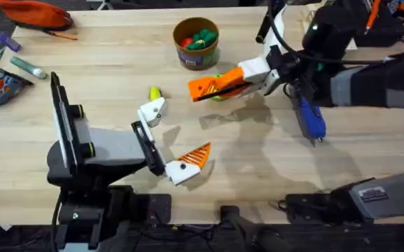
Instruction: Pick up the gripper from the table and insert it into the empty holder that is missing its gripper. Then pick up a screw, insert it into the mounting hole, and use the screwdriver to tighten it. Finally, clean up the table by picking up the vegetable and placing it into the bucket.
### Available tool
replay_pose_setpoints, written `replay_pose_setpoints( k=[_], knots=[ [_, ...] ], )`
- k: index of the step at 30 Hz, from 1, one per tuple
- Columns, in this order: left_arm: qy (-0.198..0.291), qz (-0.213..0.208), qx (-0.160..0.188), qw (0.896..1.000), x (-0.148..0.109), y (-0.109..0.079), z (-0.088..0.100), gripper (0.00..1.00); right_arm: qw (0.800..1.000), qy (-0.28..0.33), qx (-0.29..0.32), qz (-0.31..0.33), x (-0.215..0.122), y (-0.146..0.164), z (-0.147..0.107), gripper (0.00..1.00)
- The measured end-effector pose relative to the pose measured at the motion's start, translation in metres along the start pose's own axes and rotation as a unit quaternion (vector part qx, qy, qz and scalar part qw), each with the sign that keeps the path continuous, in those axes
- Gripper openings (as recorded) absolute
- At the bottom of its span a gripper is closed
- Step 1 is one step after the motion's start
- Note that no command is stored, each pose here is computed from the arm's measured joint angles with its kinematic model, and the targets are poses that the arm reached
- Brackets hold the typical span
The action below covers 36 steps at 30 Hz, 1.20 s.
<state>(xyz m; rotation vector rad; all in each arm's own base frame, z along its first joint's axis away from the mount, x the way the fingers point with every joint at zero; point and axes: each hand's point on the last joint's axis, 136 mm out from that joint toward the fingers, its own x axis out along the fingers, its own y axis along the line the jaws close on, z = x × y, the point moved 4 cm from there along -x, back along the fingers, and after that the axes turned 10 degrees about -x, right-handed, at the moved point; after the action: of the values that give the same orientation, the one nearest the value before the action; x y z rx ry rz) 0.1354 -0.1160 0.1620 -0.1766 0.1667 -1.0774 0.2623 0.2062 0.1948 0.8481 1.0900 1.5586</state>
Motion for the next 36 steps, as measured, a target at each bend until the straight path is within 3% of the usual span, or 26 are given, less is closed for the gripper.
replay_pose_setpoints(
  k=[11,20,36],
  knots=[
    [0.0,0.0,0.0,1.0,0.0,0.0,0.0,0.986,0.999,0.021,0.041,0.005,0.013,-0.025,-0.014,0.009],
    [0.0,0.0,0.0,1.0,0.0,0.0,0.0,0.985,0.999,0.031,-0.027,0.01,0.021,-0.017,0.004,0.009],
    [0.0,0.0,0.0,1.0,0.0,0.0,0.0,0.985,0.998,0.065,-0.012,0.022,0.044,-0.031,-0.007,0.009]
  ],
)
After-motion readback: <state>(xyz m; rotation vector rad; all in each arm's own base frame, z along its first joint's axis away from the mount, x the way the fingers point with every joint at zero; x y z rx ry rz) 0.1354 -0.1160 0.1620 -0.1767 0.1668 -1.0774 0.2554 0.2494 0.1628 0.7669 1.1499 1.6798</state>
